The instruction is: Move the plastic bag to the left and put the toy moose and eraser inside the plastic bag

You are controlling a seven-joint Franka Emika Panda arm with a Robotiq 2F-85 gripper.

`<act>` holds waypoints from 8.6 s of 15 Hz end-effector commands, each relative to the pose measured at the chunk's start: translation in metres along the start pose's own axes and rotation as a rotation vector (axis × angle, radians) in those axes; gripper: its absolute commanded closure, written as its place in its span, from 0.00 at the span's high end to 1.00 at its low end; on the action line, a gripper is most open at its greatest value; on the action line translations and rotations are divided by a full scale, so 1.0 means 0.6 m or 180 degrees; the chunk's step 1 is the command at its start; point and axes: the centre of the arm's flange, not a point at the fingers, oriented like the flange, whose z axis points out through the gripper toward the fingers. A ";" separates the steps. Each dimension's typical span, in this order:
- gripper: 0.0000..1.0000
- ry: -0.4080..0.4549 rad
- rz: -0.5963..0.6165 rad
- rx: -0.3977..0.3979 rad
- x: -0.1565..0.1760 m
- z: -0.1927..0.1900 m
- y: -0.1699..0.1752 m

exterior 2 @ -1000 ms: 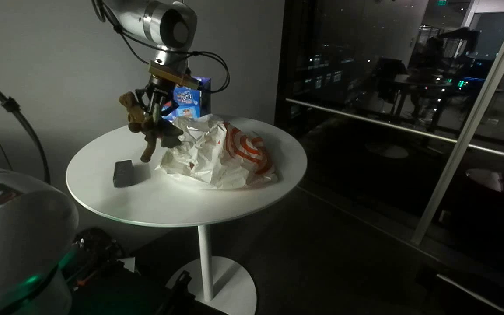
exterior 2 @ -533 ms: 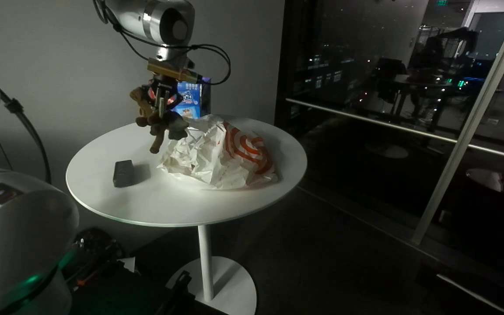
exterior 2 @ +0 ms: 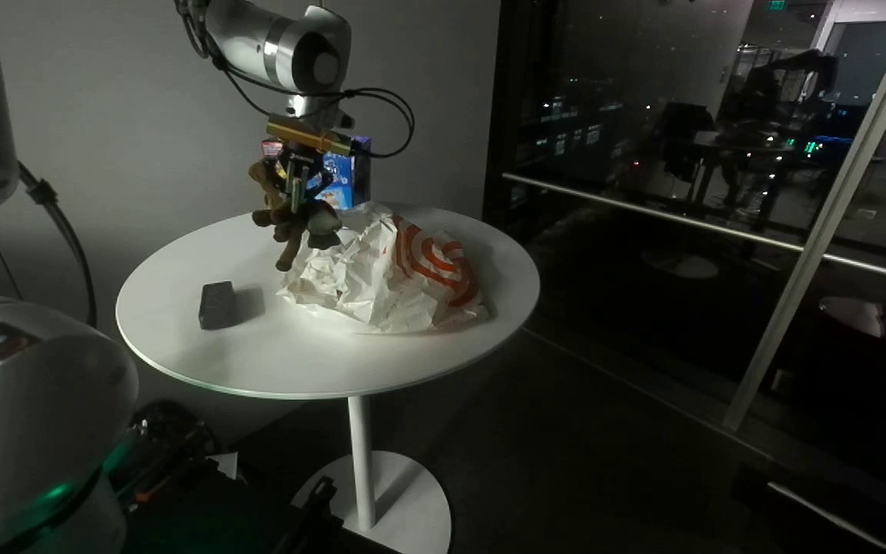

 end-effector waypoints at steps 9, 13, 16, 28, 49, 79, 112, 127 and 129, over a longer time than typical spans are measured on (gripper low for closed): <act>0.15 -0.0015 0.0809 -0.0551 0.009 0.020 0.054; 0.16 -0.0360 0.1037 -0.0649 -0.007 0.023 0.050; 0.15 -0.0692 0.1125 -0.0710 -0.016 0.048 0.060; 0.43 -0.0867 0.1230 -0.1425 -0.030 0.079 0.084; 1.00 -0.0878 -0.0743 0.0267 -0.069 0.117 -0.097; 0.34 -0.0312 -0.1052 -0.0495 -0.135 0.221 -0.159; 0.34 -0.0638 0.2501 -0.1167 -0.140 0.051 0.155; 0.34 -0.1477 0.2592 0.0062 -0.092 0.067 0.211; 0.34 -0.1582 0.2657 0.0104 -0.095 0.072 0.220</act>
